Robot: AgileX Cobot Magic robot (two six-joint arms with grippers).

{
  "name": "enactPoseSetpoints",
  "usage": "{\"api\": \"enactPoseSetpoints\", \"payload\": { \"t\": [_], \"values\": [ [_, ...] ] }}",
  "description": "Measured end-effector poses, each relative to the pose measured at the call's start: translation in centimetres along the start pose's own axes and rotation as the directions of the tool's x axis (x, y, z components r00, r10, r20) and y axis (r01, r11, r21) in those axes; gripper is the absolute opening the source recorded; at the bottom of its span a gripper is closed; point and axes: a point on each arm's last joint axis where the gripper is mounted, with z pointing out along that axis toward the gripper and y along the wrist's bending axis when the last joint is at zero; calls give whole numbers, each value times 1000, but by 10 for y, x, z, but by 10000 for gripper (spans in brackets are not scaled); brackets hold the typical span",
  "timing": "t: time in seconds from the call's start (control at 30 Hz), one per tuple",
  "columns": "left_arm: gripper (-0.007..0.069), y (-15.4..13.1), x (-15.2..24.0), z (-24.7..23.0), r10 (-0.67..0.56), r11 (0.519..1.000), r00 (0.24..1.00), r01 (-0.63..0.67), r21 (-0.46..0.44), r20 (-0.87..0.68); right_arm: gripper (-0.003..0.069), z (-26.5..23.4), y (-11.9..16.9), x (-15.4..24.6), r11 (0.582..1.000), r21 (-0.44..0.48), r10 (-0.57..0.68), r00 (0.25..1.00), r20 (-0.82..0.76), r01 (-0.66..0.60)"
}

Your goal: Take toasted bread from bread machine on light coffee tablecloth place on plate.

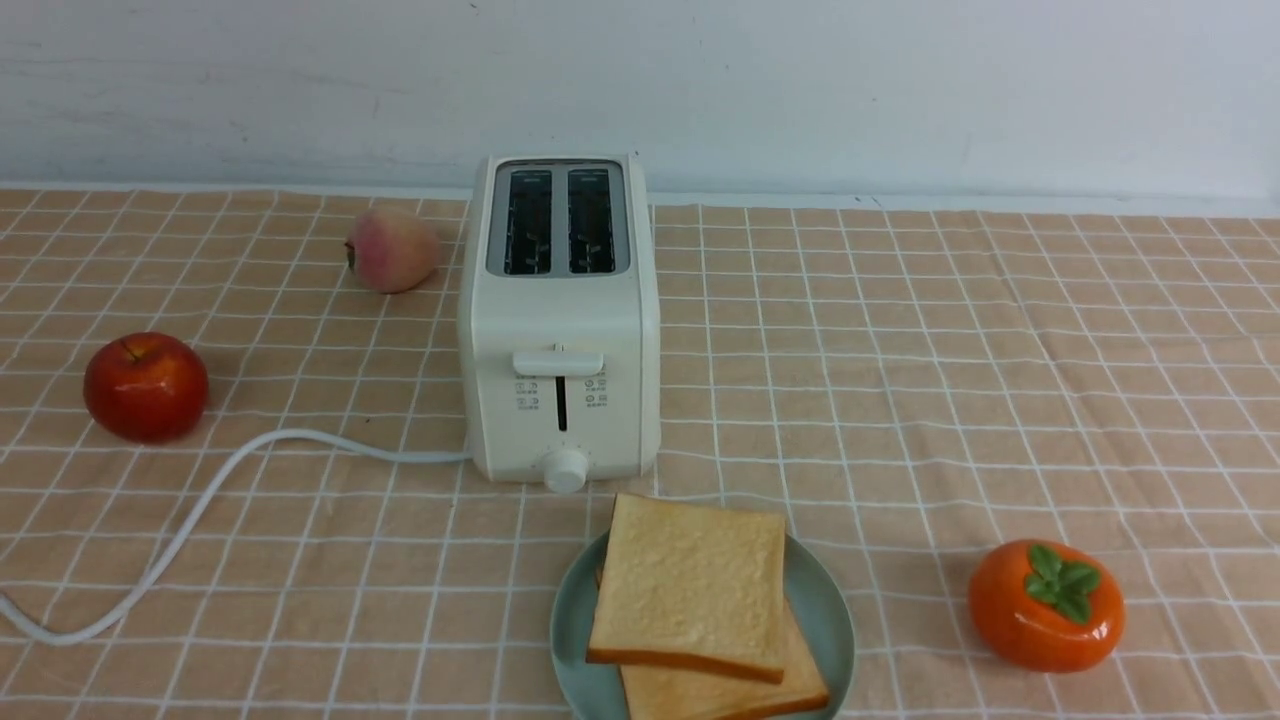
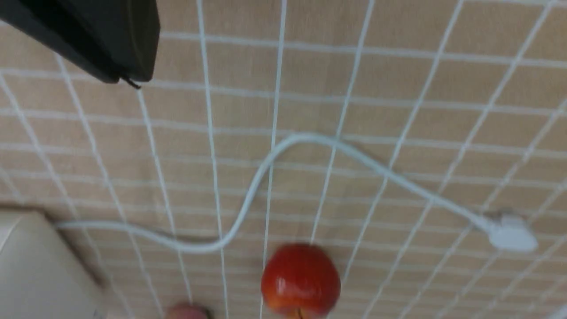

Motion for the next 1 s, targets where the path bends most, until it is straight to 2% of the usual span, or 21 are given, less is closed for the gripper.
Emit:
{"api": "enactPoseSetpoints", "payload": {
  "t": [0.8, 1.0],
  "values": [
    [20, 0, 3, 2, -2, 1000, 1000, 1, 6, 9, 67, 0, 1, 0, 1000, -5, 28, 1000, -5, -28],
    [29, 0, 3, 2, -2, 1000, 1000, 1, 6, 9, 74, -2, -3, 17, 999, 35, -11, 983, -182, 18]
  ]
}}
